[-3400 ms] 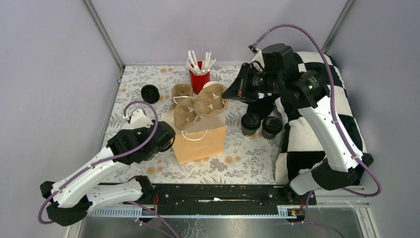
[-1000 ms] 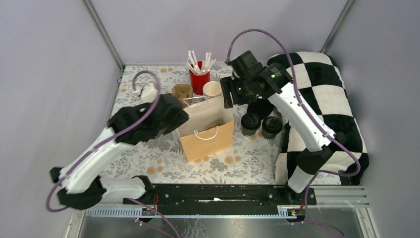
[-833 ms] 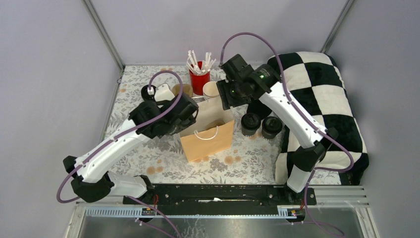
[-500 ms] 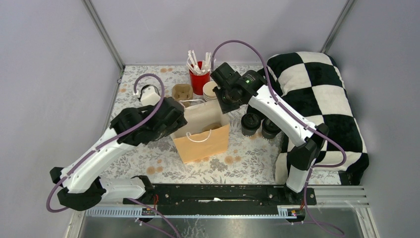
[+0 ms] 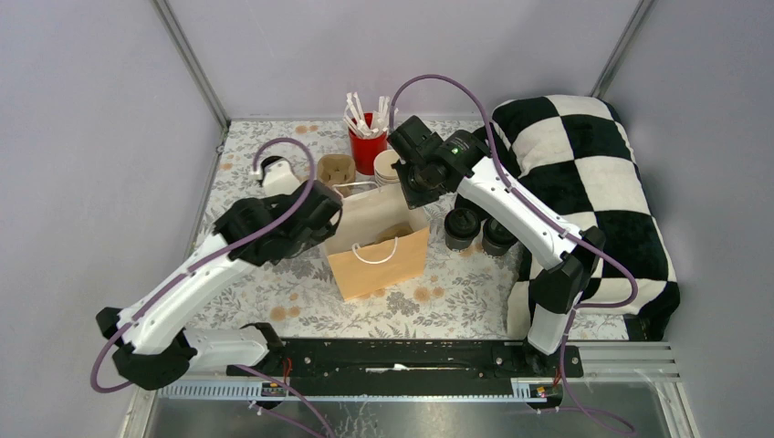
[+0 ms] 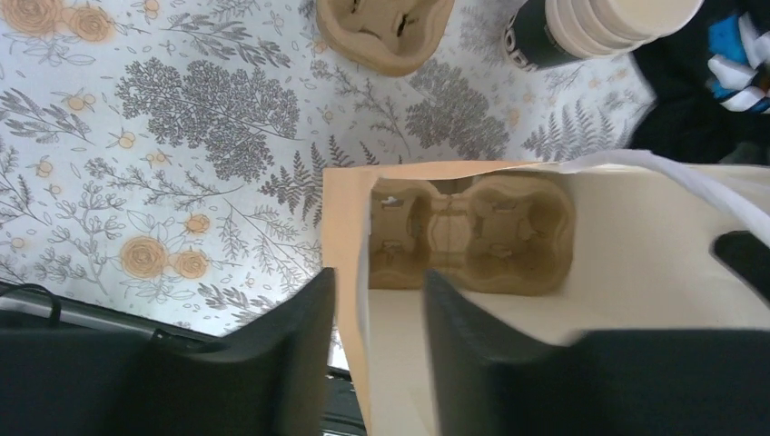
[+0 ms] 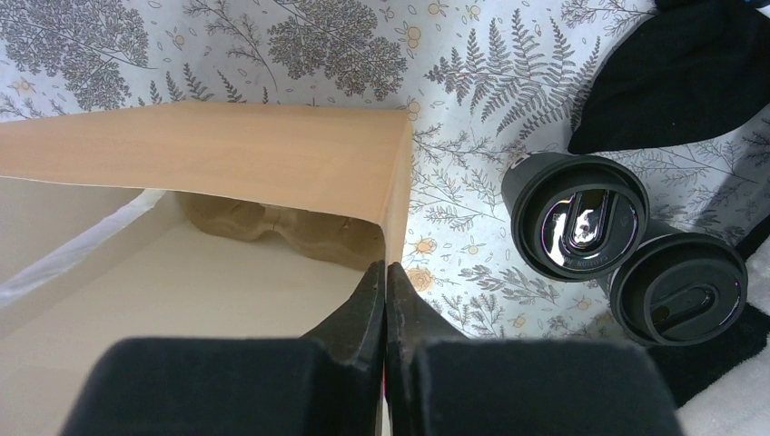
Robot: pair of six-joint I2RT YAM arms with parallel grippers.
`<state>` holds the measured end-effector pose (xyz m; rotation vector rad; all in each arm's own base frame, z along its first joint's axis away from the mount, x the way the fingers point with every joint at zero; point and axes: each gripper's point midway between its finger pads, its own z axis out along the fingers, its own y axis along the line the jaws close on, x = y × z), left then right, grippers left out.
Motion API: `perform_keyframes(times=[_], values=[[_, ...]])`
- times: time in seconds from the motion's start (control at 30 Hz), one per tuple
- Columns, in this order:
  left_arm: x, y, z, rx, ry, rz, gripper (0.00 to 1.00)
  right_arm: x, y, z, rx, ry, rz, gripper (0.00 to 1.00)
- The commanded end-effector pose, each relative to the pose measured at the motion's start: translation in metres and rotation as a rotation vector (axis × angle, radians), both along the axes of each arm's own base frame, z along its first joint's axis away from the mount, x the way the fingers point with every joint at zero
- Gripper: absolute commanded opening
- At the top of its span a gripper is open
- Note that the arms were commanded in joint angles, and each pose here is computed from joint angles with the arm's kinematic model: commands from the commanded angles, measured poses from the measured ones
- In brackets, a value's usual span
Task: Pack the takeout coffee
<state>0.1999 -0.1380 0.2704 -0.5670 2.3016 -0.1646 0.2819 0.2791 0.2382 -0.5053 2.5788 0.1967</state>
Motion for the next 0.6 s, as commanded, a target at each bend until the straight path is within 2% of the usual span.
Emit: perform_keyframes(times=[0.0, 0.07, 0.13, 0.27, 0.37, 0.47, 0.57], values=[[0.013, -0.013, -0.007, 0.022, 0.018, -0.062, 0.31, 0.001, 0.007, 0.027, 0.077, -0.051, -0.004, 0.0], [0.015, -0.009, 0.003, 0.055, 0.015, -0.073, 0.14, 0.0, 0.007, 0.034, 0.085, -0.05, -0.002, 0.0], [0.017, -0.004, 0.021, 0.083, -0.007, -0.096, 0.0, -0.003, 0.009, 0.046, 0.107, -0.047, 0.0, 0.0], [0.018, -0.002, 0.068, 0.072, -0.073, -0.14, 0.0, -0.012, 0.008, 0.075, 0.168, -0.049, -0.011, 0.0], [0.015, -0.007, 0.077, 0.027, -0.079, -0.155, 0.0, -0.017, 0.012, 0.086, 0.223, -0.044, -0.019, 0.0], [0.009, -0.01, 0.059, 0.003, -0.034, -0.148, 0.0, -0.02, 0.015, 0.077, 0.238, -0.014, -0.032, 0.0], [0.001, -0.002, 0.016, 0.039, 0.03, -0.129, 0.01, -0.021, 0.013, 0.041, 0.19, 0.031, -0.045, 0.0]])
